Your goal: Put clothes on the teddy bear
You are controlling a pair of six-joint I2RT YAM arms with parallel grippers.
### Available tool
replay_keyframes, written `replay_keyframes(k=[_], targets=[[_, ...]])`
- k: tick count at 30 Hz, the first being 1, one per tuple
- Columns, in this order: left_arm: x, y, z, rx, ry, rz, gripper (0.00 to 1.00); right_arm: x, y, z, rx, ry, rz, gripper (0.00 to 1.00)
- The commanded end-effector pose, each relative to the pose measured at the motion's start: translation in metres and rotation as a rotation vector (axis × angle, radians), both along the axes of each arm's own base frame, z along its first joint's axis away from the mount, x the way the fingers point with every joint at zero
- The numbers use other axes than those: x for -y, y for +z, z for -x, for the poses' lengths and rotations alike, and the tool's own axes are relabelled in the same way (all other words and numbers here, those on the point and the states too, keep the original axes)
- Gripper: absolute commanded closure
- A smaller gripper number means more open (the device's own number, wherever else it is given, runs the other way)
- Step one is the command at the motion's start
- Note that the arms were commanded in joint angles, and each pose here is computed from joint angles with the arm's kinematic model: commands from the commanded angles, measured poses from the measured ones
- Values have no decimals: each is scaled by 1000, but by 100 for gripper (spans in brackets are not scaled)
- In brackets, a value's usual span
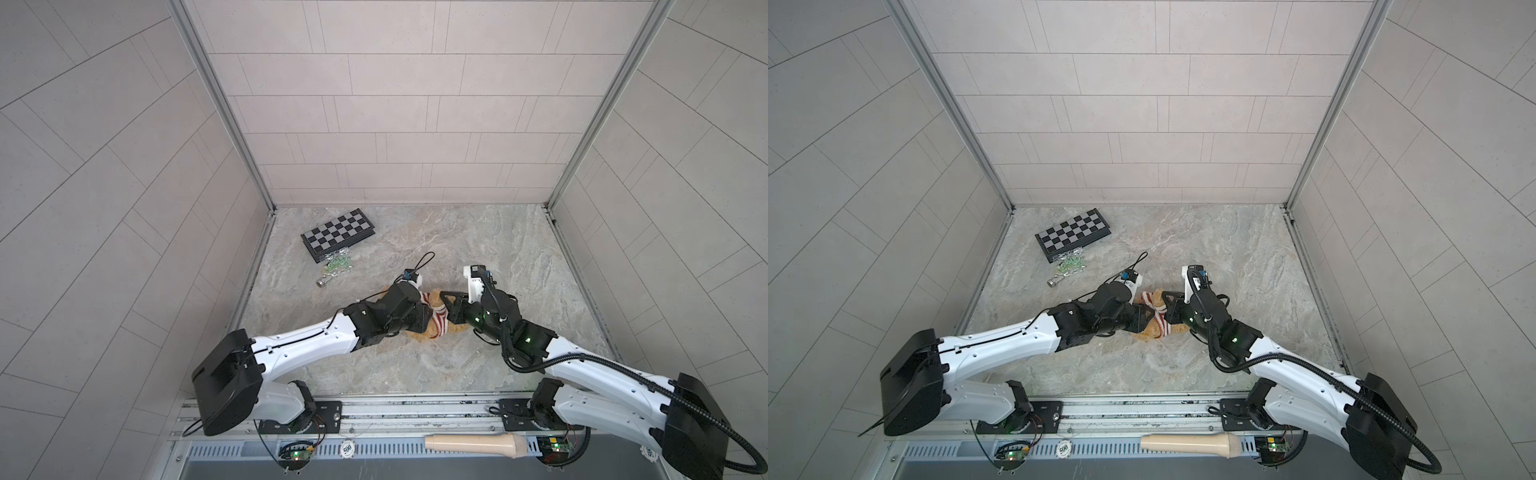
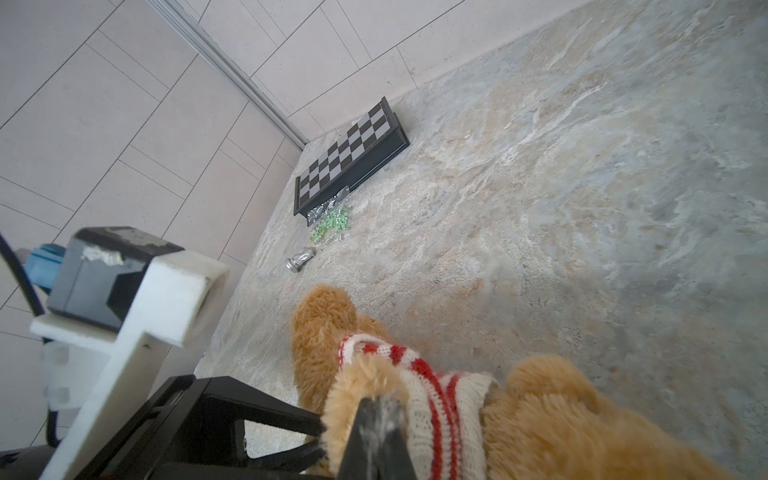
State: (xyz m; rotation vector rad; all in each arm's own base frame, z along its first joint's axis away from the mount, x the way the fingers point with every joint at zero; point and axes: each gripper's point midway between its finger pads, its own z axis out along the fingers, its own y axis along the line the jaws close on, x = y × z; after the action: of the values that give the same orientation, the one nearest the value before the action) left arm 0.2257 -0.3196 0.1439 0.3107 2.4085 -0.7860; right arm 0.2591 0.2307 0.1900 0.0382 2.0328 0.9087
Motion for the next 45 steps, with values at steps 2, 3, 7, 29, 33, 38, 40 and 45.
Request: replay_keyframes(k=[2, 3, 7, 29, 33, 38, 40, 45], targets=[[-3, 16, -10, 41, 25, 0, 60, -2, 6, 4, 2, 9, -29, 100], [-4, 15, -12, 38, 28, 0, 61, -4, 9, 5, 6, 17, -34, 100], [-4, 5, -16, 25, 29, -11, 63, -11, 22, 9, 22, 45, -69, 100], [-19, -32, -18, -6, 55, -79, 90, -18, 46, 22, -3, 72, -278, 100], [-23, -27, -16, 5, 58, -72, 93, -19, 50, 24, 0, 84, -298, 100], [-31, -21, -11, 10, 53, -64, 95, -21, 59, 26, 6, 100, -328, 100], [-35, -18, -7, 13, 49, -65, 95, -20, 64, 27, 5, 98, -352, 100], [-56, -20, 9, 4, 30, -113, 97, -12, 75, 30, 17, 77, -367, 100]])
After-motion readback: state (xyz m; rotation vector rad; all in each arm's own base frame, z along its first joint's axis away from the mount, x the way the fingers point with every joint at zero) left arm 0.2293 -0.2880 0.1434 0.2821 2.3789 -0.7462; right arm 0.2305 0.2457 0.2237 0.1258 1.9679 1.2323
